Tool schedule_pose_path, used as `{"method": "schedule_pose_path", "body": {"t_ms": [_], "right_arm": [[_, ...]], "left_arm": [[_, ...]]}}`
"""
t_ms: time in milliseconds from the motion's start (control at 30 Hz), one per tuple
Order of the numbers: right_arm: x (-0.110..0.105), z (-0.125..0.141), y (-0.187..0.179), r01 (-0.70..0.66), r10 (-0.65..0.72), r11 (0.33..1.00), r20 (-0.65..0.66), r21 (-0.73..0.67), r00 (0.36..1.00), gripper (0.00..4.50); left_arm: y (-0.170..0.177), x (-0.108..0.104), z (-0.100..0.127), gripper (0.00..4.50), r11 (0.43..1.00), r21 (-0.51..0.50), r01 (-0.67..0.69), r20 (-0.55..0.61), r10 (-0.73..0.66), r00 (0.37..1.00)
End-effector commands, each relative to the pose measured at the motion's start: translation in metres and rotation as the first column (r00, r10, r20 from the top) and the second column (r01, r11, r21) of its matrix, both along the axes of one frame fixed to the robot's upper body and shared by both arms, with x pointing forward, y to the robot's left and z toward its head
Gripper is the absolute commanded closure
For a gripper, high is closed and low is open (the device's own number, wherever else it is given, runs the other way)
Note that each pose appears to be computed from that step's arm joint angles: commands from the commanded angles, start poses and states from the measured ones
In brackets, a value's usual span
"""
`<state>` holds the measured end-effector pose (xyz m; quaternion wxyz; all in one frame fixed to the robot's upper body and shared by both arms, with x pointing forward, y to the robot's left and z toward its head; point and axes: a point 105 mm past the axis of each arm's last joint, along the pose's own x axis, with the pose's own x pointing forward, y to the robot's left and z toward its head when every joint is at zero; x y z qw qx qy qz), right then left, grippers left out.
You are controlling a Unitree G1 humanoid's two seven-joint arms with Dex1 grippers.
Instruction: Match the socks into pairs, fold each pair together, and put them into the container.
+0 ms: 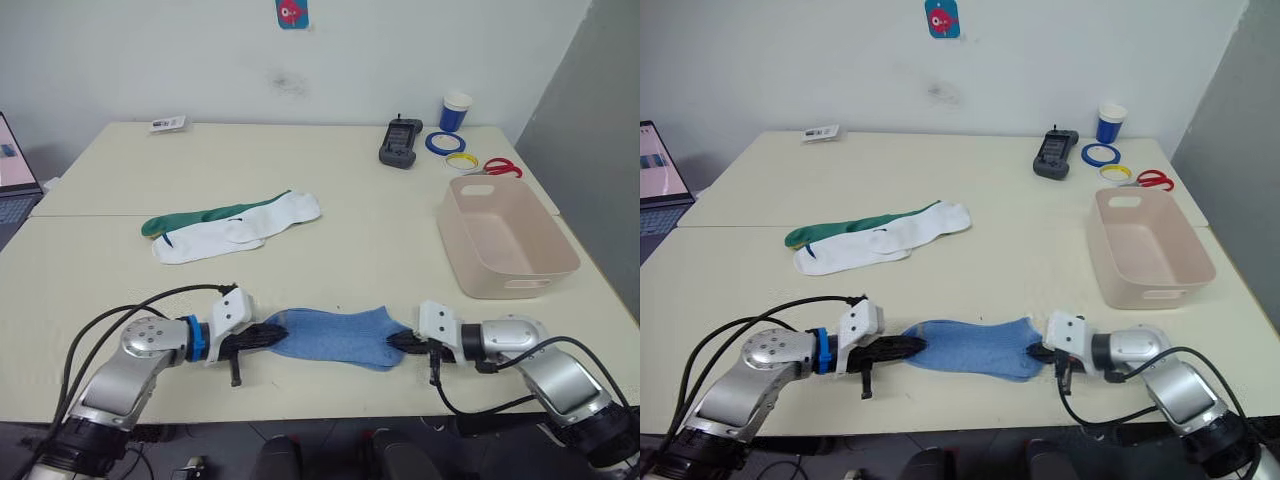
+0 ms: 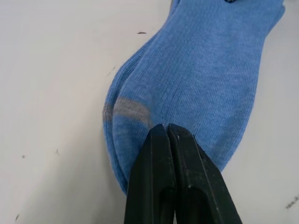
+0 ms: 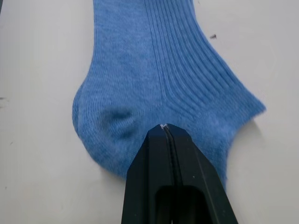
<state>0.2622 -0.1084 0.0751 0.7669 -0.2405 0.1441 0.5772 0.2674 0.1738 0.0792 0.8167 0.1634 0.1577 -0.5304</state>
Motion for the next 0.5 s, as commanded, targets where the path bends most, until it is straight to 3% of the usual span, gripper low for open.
{"method": "schedule_pose_path", "body": {"t_ms": [33, 100, 200, 333, 500], "right_arm": [[-0.004, 0.038, 0.012, 0.012, -0.004, 0.979, -0.043, 0.202, 0.999, 4.5], [-0.002, 0.052, 0.01, 0.084, -0.05, 0.953, -0.125, 0.29, 0.991, 4.5], [0.006, 0.05, -0.011, 0.232, -0.171, 0.934, -0.232, 0.272, 0.958, 3.88], [0.016, 0.031, -0.031, 0.398, -0.338, 0.908, -0.328, 0.135, 0.882, 2.43], [0.011, 0.019, -0.02, 0.431, -0.359, 0.899, -0.437, 0.076, 0.825, 0.71]], "left_arm": [[-0.01, -0.004, 0.025, 4.46, 0.996, -0.082, 0.042, 0.041, -0.039, 0.998], [-0.015, -0.007, 0.035, 4.46, 0.992, -0.098, 0.073, 0.062, -0.067, 0.996], [-0.024, -0.009, 0.042, 4.5, 0.989, -0.071, 0.127, 0.089, -0.12, 0.989], [-0.036, -0.005, 0.035, 4.5, 0.987, -0.053, 0.152, 0.097, -0.147, 0.984], [-0.043, -0.007, 0.04, 4.5, 0.982, -0.085, 0.17, 0.106, -0.161, 0.981]]}}
